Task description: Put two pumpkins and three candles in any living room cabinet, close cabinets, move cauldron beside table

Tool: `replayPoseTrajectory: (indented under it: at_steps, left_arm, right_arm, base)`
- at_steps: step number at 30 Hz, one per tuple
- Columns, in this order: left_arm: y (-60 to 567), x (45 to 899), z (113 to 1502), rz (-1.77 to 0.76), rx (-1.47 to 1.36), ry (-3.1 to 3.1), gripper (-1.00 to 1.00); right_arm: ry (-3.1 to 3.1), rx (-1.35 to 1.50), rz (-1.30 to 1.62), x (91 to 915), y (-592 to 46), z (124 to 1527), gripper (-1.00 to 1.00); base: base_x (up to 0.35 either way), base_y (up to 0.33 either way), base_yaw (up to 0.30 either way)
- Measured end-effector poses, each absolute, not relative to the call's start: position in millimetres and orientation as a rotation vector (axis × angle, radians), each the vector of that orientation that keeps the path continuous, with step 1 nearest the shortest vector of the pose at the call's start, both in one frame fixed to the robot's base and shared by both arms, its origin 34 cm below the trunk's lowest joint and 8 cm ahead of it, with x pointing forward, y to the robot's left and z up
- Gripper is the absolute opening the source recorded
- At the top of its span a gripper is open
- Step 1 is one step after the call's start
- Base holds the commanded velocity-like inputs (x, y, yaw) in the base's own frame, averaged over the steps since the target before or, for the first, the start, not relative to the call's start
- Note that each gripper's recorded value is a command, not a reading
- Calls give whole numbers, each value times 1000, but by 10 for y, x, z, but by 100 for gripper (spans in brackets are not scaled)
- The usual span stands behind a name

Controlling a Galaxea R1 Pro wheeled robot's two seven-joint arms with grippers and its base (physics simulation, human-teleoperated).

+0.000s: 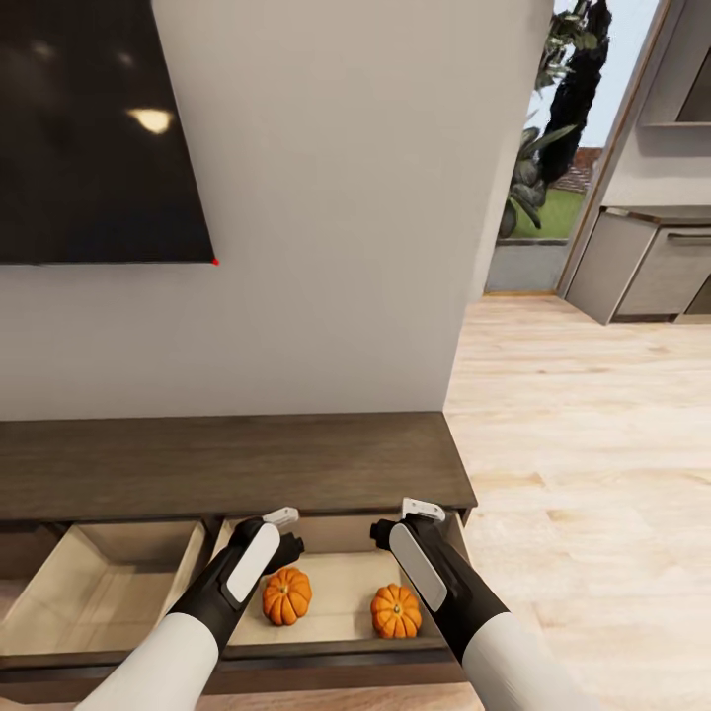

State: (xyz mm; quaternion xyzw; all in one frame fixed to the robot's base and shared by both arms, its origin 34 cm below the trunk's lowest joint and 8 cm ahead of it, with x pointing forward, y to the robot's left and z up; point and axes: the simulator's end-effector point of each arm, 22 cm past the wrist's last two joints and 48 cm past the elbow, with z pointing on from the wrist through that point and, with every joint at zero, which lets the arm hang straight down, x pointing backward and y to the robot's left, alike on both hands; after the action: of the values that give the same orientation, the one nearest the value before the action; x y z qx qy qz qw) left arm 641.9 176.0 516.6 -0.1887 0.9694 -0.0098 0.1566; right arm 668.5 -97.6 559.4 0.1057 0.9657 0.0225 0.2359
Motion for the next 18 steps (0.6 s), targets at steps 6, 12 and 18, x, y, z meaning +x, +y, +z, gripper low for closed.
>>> replayPoseTrajectory:
  at_steps: [6,12,18]
  left_arm:
    - [1756,6436,5284,-29,-540,2775,100]
    - [1756,6449,5400,-29,-539,2776,100]
    - [1751,6451,5510,-29,-534,2783,100]
  right_arm:
    - [2648,290,64,6704,-973,5716,100]
    - [2648,292,63,6718,-977,5830,100]
    - [2649,295,65,6730,-977,5942,100]
  base:
    - [0,0,0]
    - [0,0,0]
    - [0,0,0]
